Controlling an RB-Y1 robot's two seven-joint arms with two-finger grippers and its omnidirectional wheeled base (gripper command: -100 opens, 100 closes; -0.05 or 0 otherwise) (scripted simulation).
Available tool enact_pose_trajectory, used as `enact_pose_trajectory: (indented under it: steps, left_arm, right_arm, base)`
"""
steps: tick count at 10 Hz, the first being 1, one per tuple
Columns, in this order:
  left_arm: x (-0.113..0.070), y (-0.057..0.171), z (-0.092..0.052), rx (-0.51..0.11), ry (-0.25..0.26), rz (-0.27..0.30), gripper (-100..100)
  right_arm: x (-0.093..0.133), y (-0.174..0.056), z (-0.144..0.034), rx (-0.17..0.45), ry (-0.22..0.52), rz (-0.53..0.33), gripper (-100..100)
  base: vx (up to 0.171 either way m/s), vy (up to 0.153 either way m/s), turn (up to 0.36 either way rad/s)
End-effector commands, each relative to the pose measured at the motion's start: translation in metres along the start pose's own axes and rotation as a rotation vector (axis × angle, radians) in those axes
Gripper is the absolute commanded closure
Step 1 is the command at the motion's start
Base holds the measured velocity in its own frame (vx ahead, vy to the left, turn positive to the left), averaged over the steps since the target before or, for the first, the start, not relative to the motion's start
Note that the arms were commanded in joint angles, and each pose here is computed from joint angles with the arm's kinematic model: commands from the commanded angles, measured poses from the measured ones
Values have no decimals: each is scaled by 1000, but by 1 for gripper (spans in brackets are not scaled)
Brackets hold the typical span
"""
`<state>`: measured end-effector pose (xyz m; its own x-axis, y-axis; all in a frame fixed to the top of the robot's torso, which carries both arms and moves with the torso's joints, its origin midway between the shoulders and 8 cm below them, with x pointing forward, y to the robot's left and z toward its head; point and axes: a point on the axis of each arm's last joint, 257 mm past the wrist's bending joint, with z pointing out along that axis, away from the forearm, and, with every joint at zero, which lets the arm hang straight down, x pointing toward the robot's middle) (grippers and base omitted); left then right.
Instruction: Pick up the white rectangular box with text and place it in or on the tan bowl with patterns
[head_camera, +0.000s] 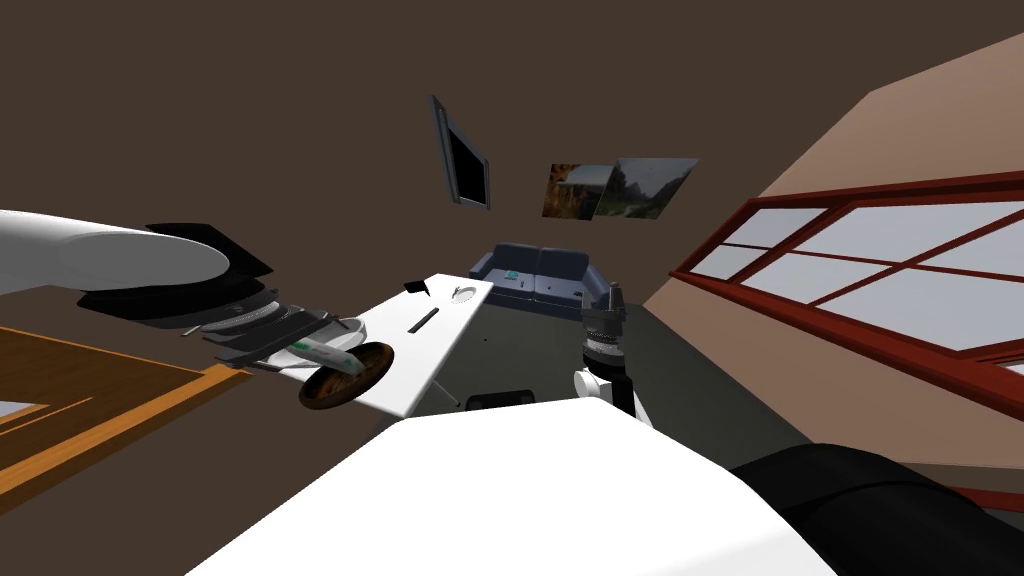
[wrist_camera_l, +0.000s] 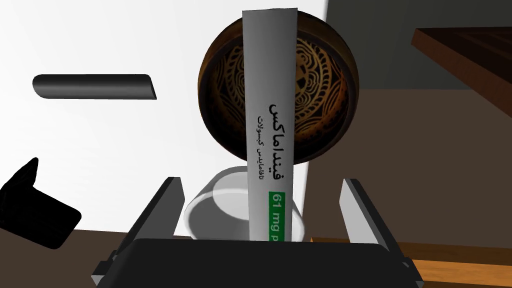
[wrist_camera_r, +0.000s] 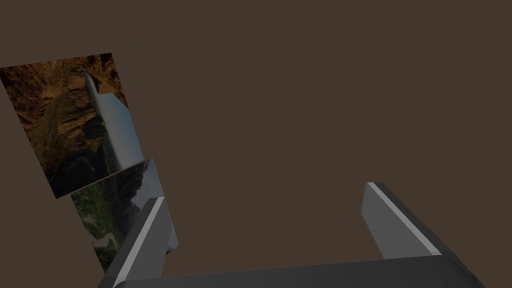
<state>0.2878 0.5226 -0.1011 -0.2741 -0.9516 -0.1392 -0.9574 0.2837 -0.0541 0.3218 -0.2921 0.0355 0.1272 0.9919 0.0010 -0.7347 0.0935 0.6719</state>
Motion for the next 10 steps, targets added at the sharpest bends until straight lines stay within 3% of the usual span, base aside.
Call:
enact_pose_trajectory:
  steps: [1, 2, 3, 4, 7, 9, 10]
  left_arm:
    - [0, 0, 0, 0, 0, 0, -100]
    - [0, 0, 0, 0, 0, 0, -100]
    - [0, 0, 0, 0, 0, 0, 0]
    - [-5, 2, -13, -5, 3, -13, -100]
    - [-13, 5, -39, -10, 13, -36, -100]
    - [-14, 4, -40, -8, 13, -37, -100]
    - [-14, 5, -40, -10, 14, -37, 0]
  right_arm:
    - [0, 0, 0, 0, 0, 0, 0]
    - [0, 0, 0, 0, 0, 0, 0]
    - [0, 0, 0, 0, 0, 0, 0]
    - [0, 0, 0, 0, 0, 0, 0]
    - [0, 0, 0, 0, 0, 0, 0]
    - [0, 0, 0, 0, 0, 0, 0]
    - [0, 0, 0, 0, 0, 0, 0]
  base:
    - [0, 0, 0]
    - [0, 0, 0]
    - [0, 0, 0]
    - [0, -3, -42]
    - [2, -3, -58]
    - [-3, 19, -29]
    - [0, 0, 0]
